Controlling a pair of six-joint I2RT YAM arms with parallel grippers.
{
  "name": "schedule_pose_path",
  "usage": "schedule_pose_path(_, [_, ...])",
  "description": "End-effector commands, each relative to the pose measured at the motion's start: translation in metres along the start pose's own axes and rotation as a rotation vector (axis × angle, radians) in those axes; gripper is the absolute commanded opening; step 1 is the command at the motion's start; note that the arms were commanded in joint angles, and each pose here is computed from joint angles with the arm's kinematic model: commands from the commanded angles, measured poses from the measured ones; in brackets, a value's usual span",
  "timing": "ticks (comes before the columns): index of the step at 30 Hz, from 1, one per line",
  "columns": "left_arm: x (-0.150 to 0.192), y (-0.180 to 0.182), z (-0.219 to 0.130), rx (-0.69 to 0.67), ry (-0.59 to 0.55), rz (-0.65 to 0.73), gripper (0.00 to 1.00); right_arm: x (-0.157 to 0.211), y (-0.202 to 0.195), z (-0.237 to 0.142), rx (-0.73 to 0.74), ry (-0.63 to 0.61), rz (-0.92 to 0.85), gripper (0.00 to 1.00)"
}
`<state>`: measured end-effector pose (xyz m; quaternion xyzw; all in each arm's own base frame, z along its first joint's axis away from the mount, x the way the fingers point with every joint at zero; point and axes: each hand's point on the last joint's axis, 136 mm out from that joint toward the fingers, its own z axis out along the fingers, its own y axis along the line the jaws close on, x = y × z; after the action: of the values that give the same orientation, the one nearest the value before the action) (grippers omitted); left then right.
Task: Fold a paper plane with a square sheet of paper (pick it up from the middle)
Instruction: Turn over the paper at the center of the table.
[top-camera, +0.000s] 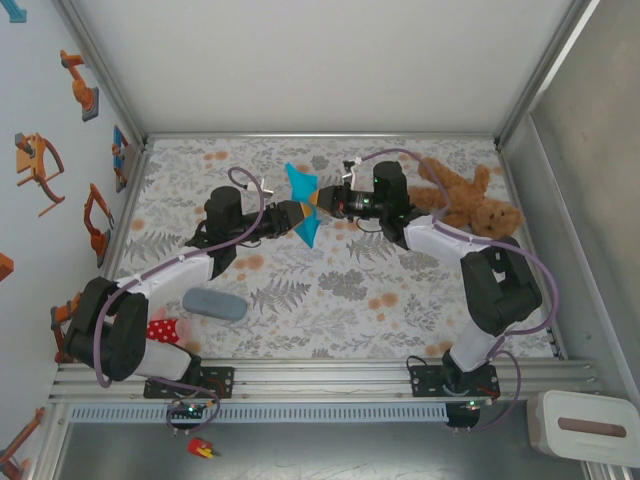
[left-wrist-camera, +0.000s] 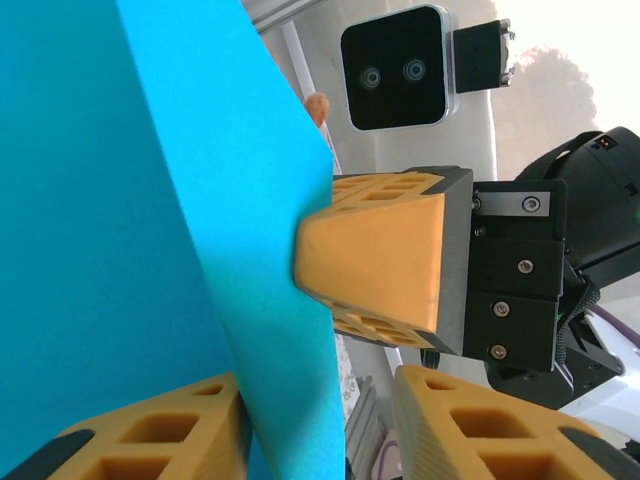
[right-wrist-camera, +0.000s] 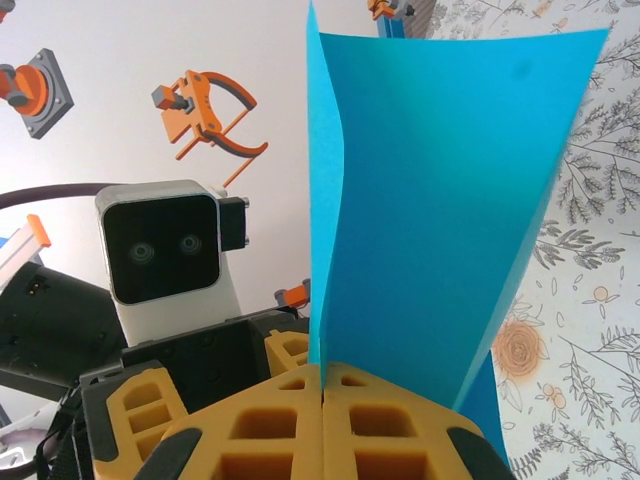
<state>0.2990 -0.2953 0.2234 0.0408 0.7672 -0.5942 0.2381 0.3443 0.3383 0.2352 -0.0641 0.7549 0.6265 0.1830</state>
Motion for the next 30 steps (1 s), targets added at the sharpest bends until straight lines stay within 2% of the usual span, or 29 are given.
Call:
schedule_pose_path(1, [-0.005,-0.019,-0.001,0.052,-0.003,0.048,0.37,-0.002,0.020,-0.009,-0.047,-0.011,-0.033,0.00])
schedule_pose_path(8, [-0.006,-0.016,-0.001,0.046,-0.004,0.038,0.28,-0.002,0.021,-0.011,-0.048,-0.012,-0.032,0.00])
schedule_pose_path(12, [-0.007,-0.016,-0.001,0.044,-0.006,0.038,0.22,-0.001,0.022,-0.012,-0.052,-0.010,-0.039,0.04])
schedule_pose_path(15, [-0.007,-0.013,-0.001,0.034,-0.006,0.037,0.19,-0.002,0.024,-0.015,-0.052,-0.021,-0.049,0.10])
schedule_pose_path(18, [-0.008,-0.008,-0.001,0.018,-0.007,0.032,0.15,-0.007,0.018,-0.022,-0.023,-0.044,-0.052,0.21])
schedule_pose_path(23, [-0.008,0.002,-0.004,-0.018,-0.008,0.030,0.13,-0.011,-0.002,-0.042,0.148,-0.085,-0.092,0.33])
schedule_pose_path(27, [-0.008,0.013,-0.009,-0.089,-0.007,0.042,0.13,-0.016,-0.016,-0.065,0.314,-0.118,-0.145,0.35])
schedule_pose_path(30, [-0.005,0.027,-0.016,-0.216,0.010,0.079,0.13,-0.020,-0.020,-0.083,0.403,-0.151,-0.177,0.35])
